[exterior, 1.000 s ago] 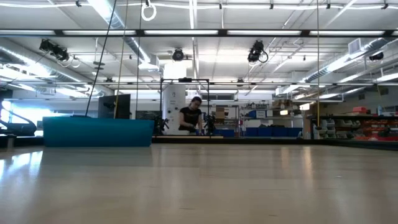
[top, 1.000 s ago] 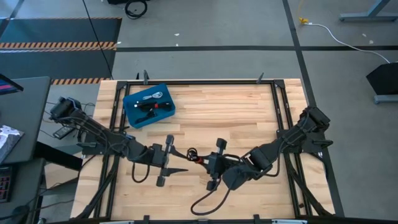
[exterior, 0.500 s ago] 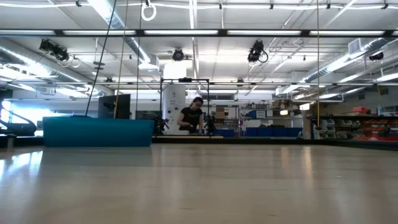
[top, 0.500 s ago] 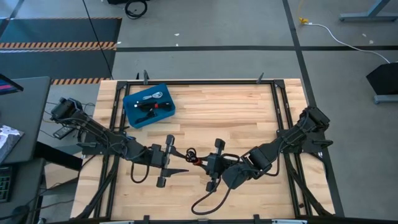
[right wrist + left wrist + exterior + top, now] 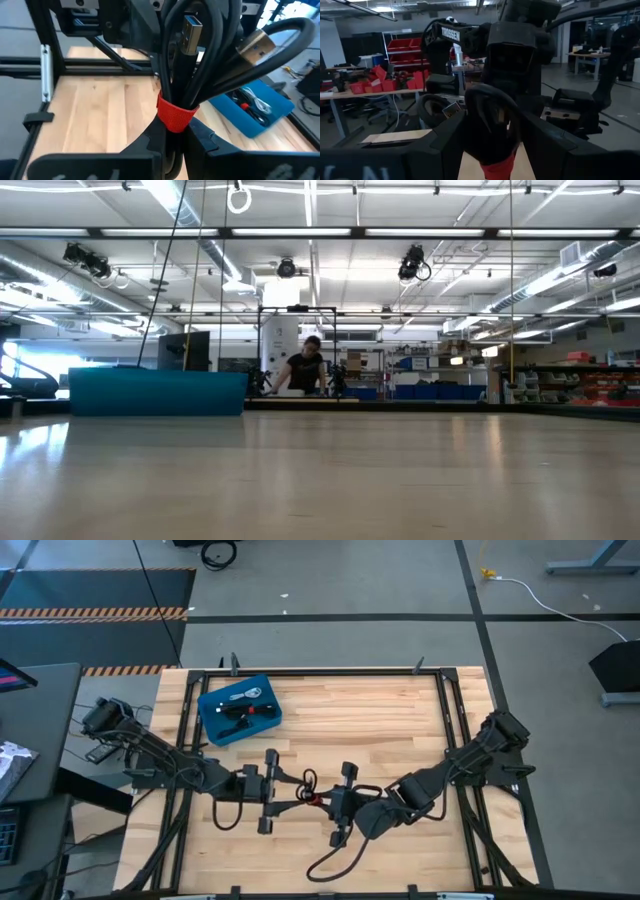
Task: Pick and place USB-C Cables
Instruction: Put the black charger cable into the blue bin
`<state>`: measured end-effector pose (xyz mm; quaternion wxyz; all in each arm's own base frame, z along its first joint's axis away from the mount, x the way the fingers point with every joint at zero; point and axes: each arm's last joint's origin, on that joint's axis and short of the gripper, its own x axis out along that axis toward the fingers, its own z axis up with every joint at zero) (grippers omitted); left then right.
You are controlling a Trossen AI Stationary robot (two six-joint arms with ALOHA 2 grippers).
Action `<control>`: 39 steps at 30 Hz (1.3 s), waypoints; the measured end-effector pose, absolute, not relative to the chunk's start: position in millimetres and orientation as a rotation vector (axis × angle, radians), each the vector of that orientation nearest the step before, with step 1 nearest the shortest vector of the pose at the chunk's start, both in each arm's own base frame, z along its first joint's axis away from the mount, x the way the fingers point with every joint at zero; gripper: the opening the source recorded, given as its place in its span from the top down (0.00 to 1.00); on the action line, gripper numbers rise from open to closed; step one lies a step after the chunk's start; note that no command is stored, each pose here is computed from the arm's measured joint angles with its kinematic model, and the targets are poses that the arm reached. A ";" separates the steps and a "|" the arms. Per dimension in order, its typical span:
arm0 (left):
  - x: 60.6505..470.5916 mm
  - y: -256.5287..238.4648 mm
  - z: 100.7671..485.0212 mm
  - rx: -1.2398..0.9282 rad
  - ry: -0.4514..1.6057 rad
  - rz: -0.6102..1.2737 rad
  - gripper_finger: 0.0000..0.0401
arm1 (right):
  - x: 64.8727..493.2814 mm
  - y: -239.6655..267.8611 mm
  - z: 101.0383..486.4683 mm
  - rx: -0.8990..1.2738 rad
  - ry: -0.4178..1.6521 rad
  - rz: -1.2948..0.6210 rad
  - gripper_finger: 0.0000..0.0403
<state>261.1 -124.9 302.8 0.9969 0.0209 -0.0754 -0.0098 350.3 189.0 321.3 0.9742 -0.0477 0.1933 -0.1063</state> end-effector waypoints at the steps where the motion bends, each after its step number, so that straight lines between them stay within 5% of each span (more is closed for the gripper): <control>1: 261.2 -124.8 302.7 0.041 -0.150 -0.019 0.52 | 351.7 188.2 320.7 -0.089 0.382 -0.204 0.89; 16: 268.1 -122.4 295.4 0.032 -0.124 -0.007 0.54 | 355.5 183.7 312.8 -0.082 0.376 -0.185 0.89; 26: 267.1 -124.6 292.2 0.044 -0.089 0.012 0.87 | 355.2 182.9 312.1 -0.090 0.382 -0.195 0.85; 39: 267.4 -118.8 275.9 0.140 0.064 0.198 0.87 | 342.7 176.2 293.2 -0.091 0.587 -0.252 0.69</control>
